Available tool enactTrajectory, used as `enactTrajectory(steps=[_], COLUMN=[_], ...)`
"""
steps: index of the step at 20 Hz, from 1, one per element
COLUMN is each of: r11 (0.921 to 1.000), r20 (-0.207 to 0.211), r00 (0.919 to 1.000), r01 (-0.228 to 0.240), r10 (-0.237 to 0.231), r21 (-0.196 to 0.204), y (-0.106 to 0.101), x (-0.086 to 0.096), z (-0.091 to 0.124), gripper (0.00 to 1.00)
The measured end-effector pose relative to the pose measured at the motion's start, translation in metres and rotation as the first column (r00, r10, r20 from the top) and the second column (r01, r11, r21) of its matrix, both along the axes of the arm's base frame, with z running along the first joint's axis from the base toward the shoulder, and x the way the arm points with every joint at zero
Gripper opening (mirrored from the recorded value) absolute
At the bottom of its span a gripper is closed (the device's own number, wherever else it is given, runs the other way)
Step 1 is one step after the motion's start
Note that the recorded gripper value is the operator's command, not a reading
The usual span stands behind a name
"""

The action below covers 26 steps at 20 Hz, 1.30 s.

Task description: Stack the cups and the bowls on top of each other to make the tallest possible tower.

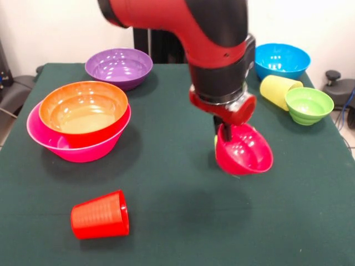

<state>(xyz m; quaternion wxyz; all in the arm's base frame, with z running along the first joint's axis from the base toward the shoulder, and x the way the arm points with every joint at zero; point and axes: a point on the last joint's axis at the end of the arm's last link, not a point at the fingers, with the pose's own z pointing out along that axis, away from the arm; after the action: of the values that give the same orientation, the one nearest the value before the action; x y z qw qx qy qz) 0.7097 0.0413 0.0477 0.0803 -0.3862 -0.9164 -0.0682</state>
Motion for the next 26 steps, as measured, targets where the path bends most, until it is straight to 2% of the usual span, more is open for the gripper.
enactTrajectory(steps=[1, 6, 16, 17, 26], r11=[1.0000, 1.0000, 0.9998, 0.9997, 0.9998], r20=[0.003, 0.005, -0.026, -0.030, -0.036], r00=[1.0000, 1.0000, 0.9994, 0.9993, 0.9991], r01=[-0.001, 0.002, 0.022, 0.023, 0.022], r10=[0.001, -0.002, -0.022, -0.023, -0.022], r21=[0.003, 0.002, 0.000, -0.001, -0.002], y=[0.004, 0.002, -0.012, -0.013, -0.013], x=[0.000, 0.000, -0.008, -0.009, -0.011], z=[0.006, 0.008, -0.010, -0.012, -0.016], gripper=[0.00, 0.00, 0.00, 1.00, 1.00])
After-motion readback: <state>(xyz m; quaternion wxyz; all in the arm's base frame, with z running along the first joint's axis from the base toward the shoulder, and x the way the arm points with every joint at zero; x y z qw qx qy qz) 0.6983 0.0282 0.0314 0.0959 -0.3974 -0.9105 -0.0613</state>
